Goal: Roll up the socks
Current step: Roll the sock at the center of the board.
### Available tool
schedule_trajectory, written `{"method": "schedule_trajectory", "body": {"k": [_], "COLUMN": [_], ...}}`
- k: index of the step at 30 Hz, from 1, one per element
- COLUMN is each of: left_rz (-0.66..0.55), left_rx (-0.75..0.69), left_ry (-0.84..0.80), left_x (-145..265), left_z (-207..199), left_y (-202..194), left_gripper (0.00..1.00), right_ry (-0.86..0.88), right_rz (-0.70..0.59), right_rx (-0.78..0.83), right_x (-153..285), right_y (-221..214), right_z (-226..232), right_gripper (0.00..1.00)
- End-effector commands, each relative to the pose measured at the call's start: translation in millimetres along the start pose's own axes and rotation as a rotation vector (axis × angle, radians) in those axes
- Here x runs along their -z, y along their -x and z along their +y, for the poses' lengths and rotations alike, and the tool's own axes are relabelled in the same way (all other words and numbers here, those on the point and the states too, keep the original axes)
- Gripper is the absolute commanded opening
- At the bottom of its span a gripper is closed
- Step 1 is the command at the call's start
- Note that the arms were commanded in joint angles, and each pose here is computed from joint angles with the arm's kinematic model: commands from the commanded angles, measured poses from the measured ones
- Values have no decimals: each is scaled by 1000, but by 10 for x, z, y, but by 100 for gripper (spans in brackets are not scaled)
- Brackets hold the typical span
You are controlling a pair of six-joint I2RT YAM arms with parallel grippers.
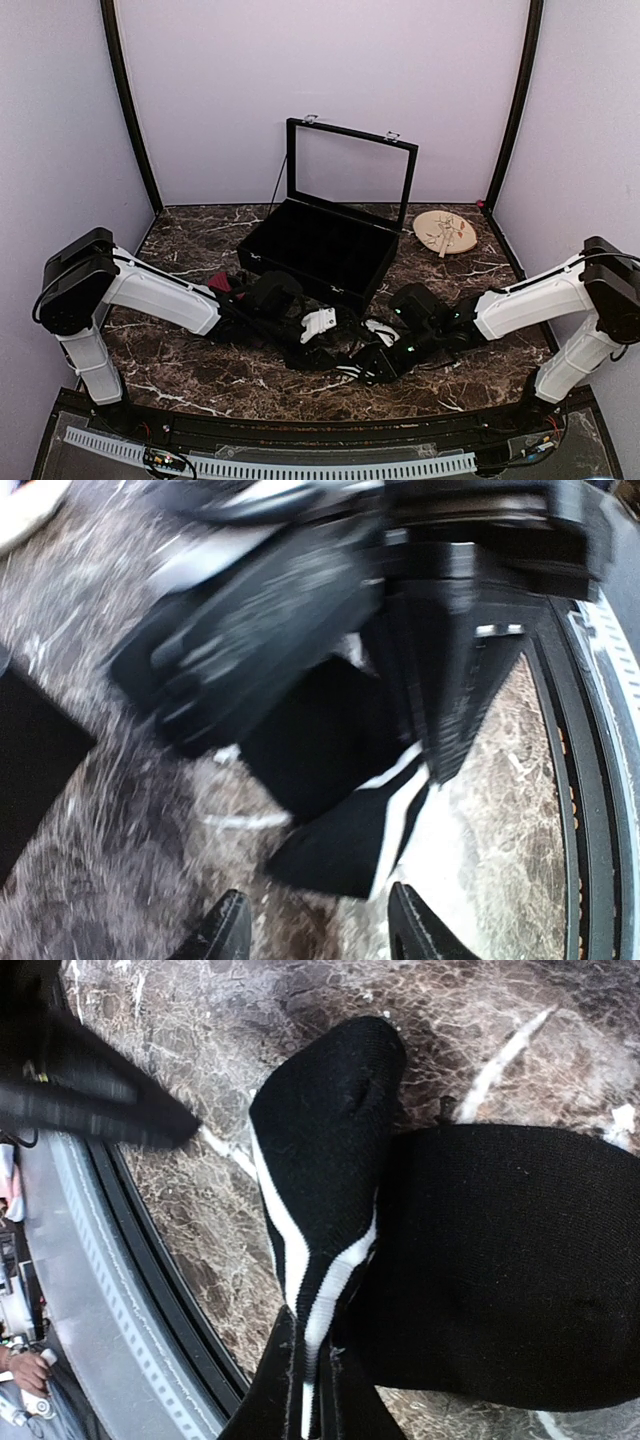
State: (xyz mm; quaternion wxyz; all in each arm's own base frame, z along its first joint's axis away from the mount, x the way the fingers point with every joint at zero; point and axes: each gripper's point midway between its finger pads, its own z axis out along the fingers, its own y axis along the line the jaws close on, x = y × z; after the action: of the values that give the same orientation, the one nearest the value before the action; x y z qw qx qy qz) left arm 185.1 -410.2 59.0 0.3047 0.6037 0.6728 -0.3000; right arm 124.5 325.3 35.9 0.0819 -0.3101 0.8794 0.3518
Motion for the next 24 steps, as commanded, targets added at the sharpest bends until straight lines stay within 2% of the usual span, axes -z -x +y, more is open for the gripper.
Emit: {"method": "schedule_trajectory", "body": {"k": [1, 3, 9, 15, 24], "left_rz": [-57, -80, -28, -39, 22], "left_rx": [-150, -198, -274, -317, -406], "left_ry": [47, 40, -10, -54, -91], "left_x": [90, 92, -50, -110, -322], "left_z": [-48, -100, -228, -368, -508], "left_y": [153, 188, 112, 179, 117], "left_gripper": [49, 50, 51, 51, 51], "right_ry": [52, 56, 66, 73, 87], "right_rz": [11, 15, 17, 17, 17], "right_rx": [-39, -52, -71, -75, -77], "right_x": [-15, -19, -23, -21, -13], "right_y": [-28, -51, -89, -101, -112], "right_z": [10, -8, -24, -16, 1], "right_gripper": [3, 3, 3, 3, 3]}}
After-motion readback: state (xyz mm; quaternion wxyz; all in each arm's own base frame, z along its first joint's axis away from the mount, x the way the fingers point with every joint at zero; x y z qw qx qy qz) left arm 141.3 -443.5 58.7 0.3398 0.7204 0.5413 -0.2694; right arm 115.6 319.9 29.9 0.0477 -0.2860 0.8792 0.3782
